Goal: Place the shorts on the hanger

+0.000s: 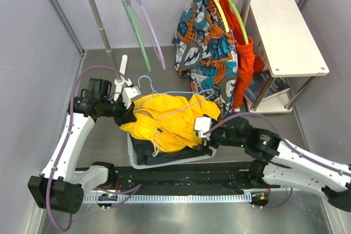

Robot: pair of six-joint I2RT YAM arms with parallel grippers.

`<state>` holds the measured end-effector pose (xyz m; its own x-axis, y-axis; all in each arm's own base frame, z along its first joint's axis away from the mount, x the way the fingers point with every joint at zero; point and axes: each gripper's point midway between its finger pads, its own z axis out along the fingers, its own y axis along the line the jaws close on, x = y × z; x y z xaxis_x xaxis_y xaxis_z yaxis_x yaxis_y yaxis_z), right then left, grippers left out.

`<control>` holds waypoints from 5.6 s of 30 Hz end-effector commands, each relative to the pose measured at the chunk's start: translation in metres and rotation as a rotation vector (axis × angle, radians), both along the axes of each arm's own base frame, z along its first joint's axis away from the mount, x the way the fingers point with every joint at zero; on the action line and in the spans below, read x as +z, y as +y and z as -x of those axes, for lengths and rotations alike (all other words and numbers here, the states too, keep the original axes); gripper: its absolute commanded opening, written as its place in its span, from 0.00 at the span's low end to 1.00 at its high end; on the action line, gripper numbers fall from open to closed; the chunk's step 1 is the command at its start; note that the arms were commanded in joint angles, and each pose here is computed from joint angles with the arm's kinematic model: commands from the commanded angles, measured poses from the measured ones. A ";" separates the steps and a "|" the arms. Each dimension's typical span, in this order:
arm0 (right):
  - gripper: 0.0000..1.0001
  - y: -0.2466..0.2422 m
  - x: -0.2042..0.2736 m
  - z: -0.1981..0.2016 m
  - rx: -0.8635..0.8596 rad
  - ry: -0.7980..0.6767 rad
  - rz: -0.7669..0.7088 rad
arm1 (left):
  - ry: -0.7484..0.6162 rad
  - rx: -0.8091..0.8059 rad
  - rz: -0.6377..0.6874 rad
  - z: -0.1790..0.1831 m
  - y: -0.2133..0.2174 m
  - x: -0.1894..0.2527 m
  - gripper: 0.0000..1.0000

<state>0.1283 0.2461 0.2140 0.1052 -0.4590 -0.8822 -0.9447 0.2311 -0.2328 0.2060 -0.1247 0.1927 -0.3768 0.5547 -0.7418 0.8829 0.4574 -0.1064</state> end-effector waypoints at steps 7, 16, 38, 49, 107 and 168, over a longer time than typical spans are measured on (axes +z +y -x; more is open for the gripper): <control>0.79 0.029 -0.019 -0.009 -0.042 -0.037 -0.032 | 0.037 0.124 -0.015 0.000 0.009 0.005 0.00; 0.54 -0.004 -0.022 -0.068 -0.353 -0.235 0.108 | 0.012 0.134 -0.031 0.008 0.014 0.003 0.00; 0.01 -0.106 -0.015 -0.133 -0.651 0.073 0.111 | -0.209 -0.071 -0.142 0.040 0.035 0.023 0.00; 0.01 -0.139 0.008 -0.159 -0.727 0.159 0.026 | -0.179 -0.155 -0.346 0.048 0.066 0.007 0.00; 0.01 -0.039 0.069 -0.131 -0.147 0.073 0.110 | -0.185 -0.163 -0.237 0.000 0.009 0.048 0.00; 0.01 0.044 0.196 -0.105 -0.030 -0.160 -0.020 | -0.355 0.020 0.014 0.009 -0.028 0.143 0.31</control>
<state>0.2306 0.3120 0.3512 0.1705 -0.5134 -0.8410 -0.9466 0.1516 -0.2845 0.1992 -0.1493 0.3085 -0.1143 0.6208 -0.7756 0.8829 0.4214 0.2072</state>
